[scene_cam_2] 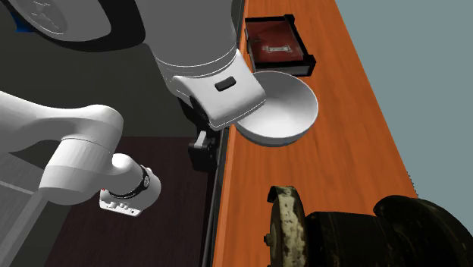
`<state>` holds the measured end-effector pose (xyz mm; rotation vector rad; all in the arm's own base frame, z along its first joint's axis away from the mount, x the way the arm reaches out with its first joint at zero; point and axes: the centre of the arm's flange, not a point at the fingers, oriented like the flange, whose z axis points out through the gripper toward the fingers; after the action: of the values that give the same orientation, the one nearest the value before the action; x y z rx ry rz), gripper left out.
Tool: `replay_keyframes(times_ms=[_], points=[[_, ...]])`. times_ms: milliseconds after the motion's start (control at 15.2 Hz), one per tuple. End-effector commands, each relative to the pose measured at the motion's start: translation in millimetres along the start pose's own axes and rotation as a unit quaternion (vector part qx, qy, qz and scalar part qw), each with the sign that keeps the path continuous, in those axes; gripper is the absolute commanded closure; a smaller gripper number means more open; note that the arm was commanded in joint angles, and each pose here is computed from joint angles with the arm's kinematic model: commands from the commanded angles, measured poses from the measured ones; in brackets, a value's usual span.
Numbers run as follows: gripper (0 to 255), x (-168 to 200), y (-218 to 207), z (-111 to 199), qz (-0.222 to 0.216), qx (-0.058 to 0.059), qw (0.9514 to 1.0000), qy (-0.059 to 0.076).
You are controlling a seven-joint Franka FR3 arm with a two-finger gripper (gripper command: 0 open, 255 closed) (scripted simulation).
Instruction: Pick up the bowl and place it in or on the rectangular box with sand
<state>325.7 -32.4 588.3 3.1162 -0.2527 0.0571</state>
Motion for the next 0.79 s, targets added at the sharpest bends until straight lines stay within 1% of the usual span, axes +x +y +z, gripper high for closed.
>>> replay_keyframes(times_ms=[0,198,462,528,726], points=[[0,0,0,0,0.000,0.000,1.0000,0.000],[0,39,1,-13,0.009,0.029,0.9995,-0.010],[0,92,4,-30,0.022,0.067,0.9972,-0.024],[0,101,5,-33,0.024,0.073,0.9967,-0.026],[0,100,3,-17,0.024,0.073,0.9967,-0.026]])
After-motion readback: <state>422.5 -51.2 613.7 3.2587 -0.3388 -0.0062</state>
